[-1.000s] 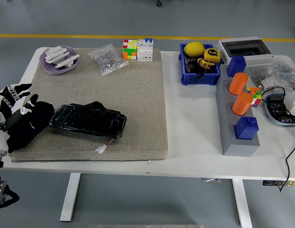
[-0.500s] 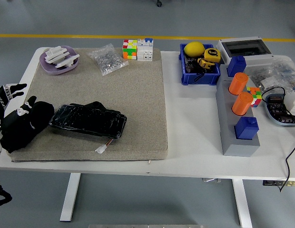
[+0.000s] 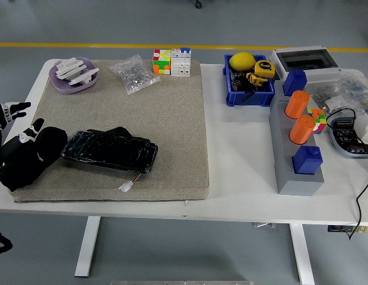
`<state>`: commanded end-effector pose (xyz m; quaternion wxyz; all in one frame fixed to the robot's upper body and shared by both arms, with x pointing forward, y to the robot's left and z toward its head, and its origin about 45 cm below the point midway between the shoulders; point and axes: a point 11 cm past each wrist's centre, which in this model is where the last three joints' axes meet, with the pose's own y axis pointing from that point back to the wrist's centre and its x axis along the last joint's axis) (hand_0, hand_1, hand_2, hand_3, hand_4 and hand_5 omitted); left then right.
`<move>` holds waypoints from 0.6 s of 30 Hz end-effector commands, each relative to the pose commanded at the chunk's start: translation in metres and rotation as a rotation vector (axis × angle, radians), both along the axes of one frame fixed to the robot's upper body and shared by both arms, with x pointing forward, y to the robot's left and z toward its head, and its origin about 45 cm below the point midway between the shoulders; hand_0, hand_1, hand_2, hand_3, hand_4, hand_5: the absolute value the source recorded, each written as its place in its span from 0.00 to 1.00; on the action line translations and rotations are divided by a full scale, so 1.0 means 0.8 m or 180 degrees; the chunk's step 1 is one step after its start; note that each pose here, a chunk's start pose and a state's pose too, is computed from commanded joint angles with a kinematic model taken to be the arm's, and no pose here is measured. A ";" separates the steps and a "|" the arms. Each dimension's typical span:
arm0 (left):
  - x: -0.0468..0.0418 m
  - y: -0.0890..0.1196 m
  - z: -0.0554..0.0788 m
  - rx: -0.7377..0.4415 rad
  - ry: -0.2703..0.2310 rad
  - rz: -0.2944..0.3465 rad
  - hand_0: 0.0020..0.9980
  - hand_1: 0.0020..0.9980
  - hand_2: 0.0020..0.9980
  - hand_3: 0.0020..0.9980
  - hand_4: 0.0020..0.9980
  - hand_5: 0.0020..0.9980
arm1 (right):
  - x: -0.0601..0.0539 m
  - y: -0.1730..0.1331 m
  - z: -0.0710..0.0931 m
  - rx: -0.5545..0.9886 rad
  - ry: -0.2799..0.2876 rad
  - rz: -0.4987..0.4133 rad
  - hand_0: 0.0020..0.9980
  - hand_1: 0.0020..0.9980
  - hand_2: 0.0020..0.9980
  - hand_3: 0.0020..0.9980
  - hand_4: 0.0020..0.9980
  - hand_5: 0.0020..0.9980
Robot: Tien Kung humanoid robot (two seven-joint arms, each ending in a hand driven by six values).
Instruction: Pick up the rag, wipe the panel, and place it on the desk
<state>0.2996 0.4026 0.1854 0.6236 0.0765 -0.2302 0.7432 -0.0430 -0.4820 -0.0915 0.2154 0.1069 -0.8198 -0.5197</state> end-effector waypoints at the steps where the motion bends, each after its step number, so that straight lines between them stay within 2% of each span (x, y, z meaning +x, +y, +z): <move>1: 0.000 0.000 -0.001 -0.0003 0.0006 0.0002 0.66 0.74 0.70 0.61 0.90 0.44 | 0.000 0.000 0.000 0.0000 0.0002 0.0003 0.76 0.62 0.68 0.61 1.00 0.51; 7: -0.002 -0.002 -0.005 -0.0002 0.0038 -0.0003 0.65 0.74 0.70 0.61 0.90 0.44 | 0.007 -0.002 0.001 -0.0010 0.0010 0.0023 0.76 0.62 0.68 0.61 1.00 0.51; 11: 0.000 -0.001 -0.003 0.0028 0.0033 -0.0024 0.66 0.74 0.70 0.60 0.90 0.44 | 0.010 -0.003 0.001 -0.0029 -0.0006 0.0010 0.76 0.62 0.68 0.61 1.00 0.51; 18: 0.007 -0.003 0.002 0.0090 0.0027 -0.0090 0.66 0.74 0.70 0.60 0.90 0.44 | 0.004 0.007 -0.003 -0.0004 -0.0066 -0.0132 0.76 0.62 0.68 0.61 1.00 0.51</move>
